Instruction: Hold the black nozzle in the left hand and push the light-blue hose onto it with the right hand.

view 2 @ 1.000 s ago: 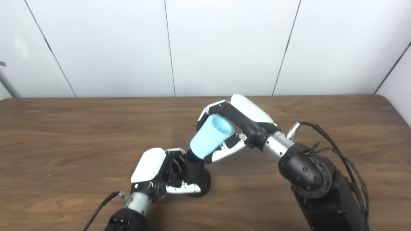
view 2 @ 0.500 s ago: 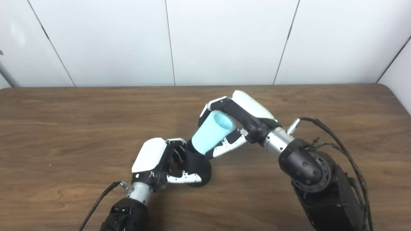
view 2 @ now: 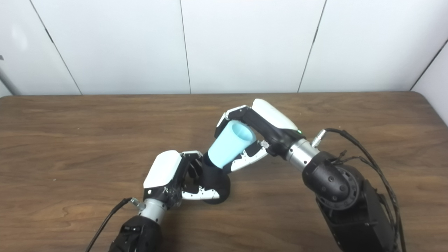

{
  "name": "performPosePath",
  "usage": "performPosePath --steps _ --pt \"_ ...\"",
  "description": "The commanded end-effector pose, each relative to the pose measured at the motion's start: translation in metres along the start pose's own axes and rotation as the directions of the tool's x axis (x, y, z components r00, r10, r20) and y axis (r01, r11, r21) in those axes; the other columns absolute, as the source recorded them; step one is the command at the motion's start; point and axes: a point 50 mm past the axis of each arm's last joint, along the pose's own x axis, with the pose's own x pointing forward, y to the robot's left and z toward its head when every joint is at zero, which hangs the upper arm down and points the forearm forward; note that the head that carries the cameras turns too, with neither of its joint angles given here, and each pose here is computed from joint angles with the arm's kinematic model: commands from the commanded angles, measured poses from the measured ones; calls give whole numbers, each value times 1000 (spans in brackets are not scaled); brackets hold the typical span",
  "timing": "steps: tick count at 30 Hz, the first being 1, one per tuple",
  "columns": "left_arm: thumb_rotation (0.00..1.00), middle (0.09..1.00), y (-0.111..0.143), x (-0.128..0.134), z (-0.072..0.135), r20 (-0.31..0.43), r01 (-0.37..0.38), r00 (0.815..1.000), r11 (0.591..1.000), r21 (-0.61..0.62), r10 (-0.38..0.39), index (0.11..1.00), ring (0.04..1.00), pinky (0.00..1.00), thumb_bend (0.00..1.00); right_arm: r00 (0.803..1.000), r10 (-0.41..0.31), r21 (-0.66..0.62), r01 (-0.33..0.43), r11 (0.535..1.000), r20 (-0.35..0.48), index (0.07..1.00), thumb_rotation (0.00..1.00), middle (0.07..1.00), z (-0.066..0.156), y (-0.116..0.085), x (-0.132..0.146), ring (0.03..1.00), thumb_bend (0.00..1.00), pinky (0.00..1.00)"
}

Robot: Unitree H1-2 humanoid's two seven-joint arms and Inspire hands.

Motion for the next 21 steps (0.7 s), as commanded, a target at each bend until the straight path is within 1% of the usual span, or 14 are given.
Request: performPosePath --steps 1,4,7,11,16,19,21 --pt "0 474 -20 -10 -7 -48 112 993 994 5 -112 483 461 429 504 997 -57 -21 58 998 55 472 0 521 11 -10 5 400 497 333" --pt "0 479 -20 -9 -6 -49 118 992 993 5 -118 482 462 435 504 996 -69 -23 71 997 62 471 0 521 13 -14 5 399 498 345" --pt "0 453 -20 -9 -6 -49 122 991 992 6 -122 484 440 416 505 995 -79 -26 81 996 66 472 0 522 14 -16 5 397 498 343" --pt "0 452 -20 -10 -6 -49 123 991 992 6 -123 483 437 411 505 994 -82 -30 84 996 73 475 0 523 15 -17 6 394 497 339" --pt "0 492 -20 -10 -6 -52 132 990 991 11 -132 479 467 435 503 994 -79 -30 82 996 75 476 0 526 17 -14 6 397 497 330" --pt "0 487 -21 -10 -6 -54 136 989 991 15 -135 480 462 432 504 994 -79 -35 82 996 75 474 0 525 18 -13 6 397 497 329" --pt "0 508 -21 -10 -6 -55 138 989 990 17 -137 473 477 446 502 994 -79 -38 82 996 74 472 0 524 18 -13 6 398 497 332"
